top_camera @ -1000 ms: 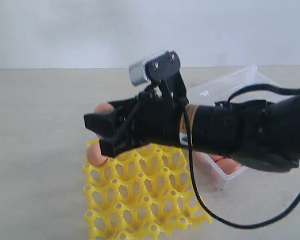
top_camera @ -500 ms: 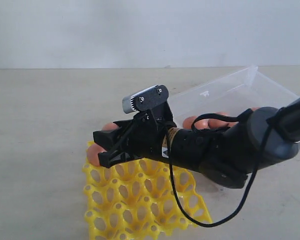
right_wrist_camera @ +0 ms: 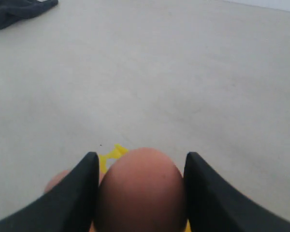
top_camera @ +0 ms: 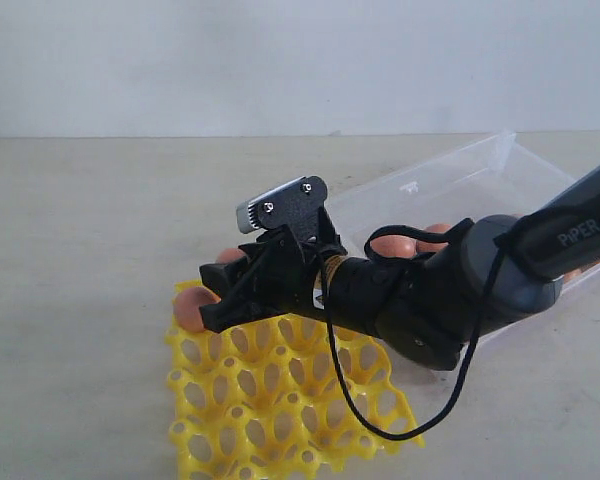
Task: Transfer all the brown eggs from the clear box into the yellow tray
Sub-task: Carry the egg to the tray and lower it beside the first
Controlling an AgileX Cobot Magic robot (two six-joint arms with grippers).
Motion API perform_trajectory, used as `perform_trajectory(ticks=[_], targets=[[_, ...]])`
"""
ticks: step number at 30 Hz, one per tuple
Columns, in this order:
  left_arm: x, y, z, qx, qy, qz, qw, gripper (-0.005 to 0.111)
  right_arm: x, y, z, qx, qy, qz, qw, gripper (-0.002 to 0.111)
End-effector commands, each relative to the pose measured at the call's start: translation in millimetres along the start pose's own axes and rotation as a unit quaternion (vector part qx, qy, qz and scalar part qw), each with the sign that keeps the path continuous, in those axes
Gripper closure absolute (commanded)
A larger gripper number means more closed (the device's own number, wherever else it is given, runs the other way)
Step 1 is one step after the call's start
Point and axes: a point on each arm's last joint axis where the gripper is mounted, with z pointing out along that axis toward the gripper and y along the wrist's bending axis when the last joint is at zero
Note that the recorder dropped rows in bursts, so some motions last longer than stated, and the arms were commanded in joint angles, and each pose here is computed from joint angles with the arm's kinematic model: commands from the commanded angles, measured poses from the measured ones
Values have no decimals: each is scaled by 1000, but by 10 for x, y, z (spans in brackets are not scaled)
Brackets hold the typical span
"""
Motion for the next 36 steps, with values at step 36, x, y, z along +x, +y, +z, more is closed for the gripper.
perform_trajectory(ticks=[36], targets=[[-12,2,-3,-2,-5,1,1000,103,45,-27,6,15,29,-37,999,66]])
